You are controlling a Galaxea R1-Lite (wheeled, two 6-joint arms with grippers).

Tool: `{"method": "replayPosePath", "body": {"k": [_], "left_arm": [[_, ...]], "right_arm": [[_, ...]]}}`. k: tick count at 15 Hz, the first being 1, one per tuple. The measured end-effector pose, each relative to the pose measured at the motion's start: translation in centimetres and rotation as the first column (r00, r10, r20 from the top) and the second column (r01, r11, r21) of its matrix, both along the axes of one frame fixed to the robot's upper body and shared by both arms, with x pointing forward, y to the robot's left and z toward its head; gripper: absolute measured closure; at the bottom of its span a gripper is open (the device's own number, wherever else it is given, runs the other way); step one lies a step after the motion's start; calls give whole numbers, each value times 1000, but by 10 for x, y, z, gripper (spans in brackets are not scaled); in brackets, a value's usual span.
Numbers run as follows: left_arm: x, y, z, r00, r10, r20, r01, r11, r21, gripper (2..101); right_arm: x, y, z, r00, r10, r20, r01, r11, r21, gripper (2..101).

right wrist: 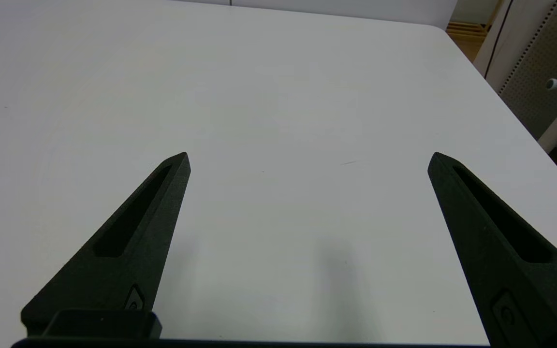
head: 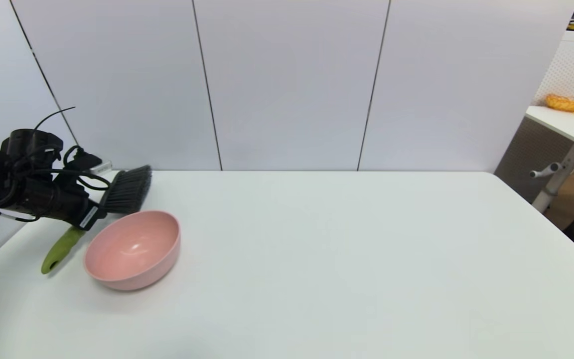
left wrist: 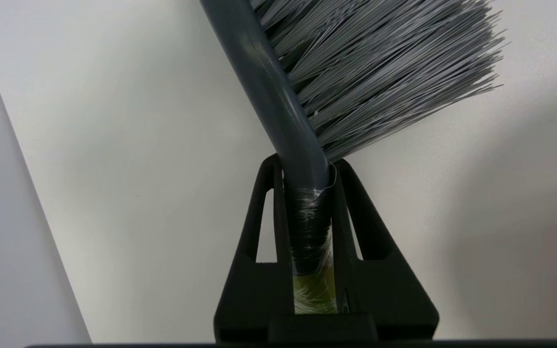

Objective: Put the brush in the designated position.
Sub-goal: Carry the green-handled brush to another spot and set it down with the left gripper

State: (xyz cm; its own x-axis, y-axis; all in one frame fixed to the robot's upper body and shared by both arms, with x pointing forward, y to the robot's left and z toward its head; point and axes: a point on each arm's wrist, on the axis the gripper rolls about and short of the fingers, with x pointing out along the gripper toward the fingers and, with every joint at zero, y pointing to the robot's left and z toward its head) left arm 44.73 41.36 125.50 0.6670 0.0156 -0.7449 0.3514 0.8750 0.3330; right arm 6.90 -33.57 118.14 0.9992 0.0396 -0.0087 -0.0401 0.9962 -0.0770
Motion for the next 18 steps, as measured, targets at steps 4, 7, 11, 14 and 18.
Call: {"method": "replayPosePath", "body": {"k": [4, 7, 11, 14, 18], "left_arm": [[5, 1, -5, 1000, 4, 6, -4, 1000, -2, 873], [6, 1, -8, 1000, 10, 3, -10, 1000, -8, 873], [8, 2, -10, 1000, 13, 0, -13, 1000, -14, 873], [10, 1, -10, 1000, 12, 2, -12, 1000, -16, 873], [12, 1, -14, 1000, 12, -7, -12, 1000, -20, 873]], "right_arm": [[0, 0, 0, 1000, 0, 0, 0, 1000, 0, 50], [0, 0, 0, 1000, 0, 0, 0, 1000, 0, 50], [0, 0, 0, 1000, 0, 0, 0, 1000, 0, 50], [0, 0, 0, 1000, 0, -1, 0, 1000, 0, 50], [0, 0, 0, 1000, 0, 0, 0, 1000, 0, 50]]}}
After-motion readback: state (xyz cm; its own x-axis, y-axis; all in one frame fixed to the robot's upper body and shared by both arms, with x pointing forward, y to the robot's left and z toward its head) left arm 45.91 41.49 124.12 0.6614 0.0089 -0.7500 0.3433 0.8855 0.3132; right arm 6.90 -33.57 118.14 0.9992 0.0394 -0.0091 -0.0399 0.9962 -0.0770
